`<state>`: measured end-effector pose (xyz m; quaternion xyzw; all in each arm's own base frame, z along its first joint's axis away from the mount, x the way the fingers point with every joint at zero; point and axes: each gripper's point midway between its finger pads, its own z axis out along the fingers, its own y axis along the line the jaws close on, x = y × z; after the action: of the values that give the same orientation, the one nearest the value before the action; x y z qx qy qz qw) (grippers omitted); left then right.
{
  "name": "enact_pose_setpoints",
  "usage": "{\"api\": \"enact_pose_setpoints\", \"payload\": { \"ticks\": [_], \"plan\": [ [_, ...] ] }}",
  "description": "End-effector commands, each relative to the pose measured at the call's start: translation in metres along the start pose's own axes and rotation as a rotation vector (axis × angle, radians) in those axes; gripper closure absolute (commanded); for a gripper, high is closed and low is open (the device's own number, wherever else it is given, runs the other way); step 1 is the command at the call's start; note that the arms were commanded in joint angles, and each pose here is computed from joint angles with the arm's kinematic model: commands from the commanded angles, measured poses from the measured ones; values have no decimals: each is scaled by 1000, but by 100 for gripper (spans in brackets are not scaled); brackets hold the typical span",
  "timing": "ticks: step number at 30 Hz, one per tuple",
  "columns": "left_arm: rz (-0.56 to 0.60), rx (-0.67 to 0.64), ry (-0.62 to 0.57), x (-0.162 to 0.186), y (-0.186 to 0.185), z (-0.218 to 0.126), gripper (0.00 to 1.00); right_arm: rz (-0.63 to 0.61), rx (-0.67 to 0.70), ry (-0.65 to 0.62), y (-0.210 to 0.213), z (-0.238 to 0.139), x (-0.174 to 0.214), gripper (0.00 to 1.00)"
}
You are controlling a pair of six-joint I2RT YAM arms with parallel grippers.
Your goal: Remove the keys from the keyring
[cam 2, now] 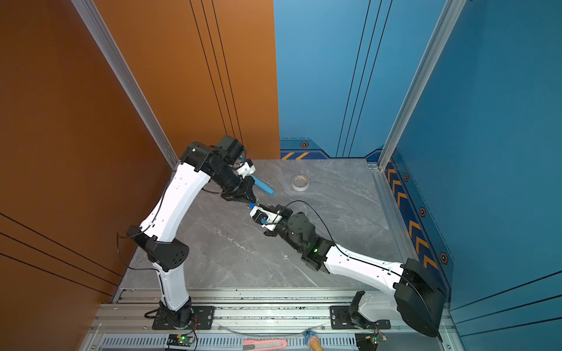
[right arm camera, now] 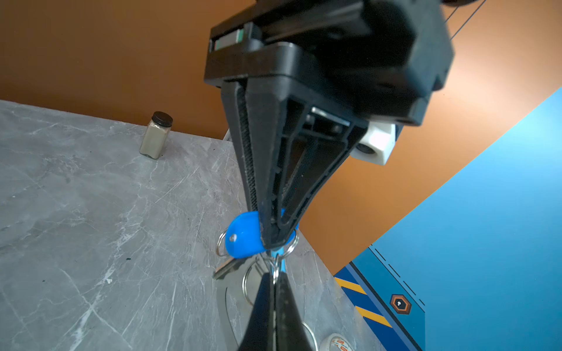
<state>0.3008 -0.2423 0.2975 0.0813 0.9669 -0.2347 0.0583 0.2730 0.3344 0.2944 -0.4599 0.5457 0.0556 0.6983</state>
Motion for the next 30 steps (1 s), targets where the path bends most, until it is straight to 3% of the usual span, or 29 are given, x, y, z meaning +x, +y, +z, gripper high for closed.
{"api": "enact_pose_setpoints", "payload": {
  "ticks": [1,4,9,14,19,30],
  "plan": [
    [-54,-162,118,28,36,0,100,-49,-18,-158,-6,-14,-53,100],
    [-38,-157,103,28,32,-4,100,-19,-86,-143,3,-15,-47,100],
    [-31,-116,57,25,20,-15,100,20,-84,-112,4,-17,-30,100],
    [-20,-68,37,29,1,-21,100,180,-33,-119,-13,-17,-16,100],
    [-28,-94,8,35,4,-30,100,334,-14,-163,-27,-22,-14,100],
    [-12,-80,-36,36,-4,-42,100,461,-47,-161,-22,-27,0,99]
  ]
}}
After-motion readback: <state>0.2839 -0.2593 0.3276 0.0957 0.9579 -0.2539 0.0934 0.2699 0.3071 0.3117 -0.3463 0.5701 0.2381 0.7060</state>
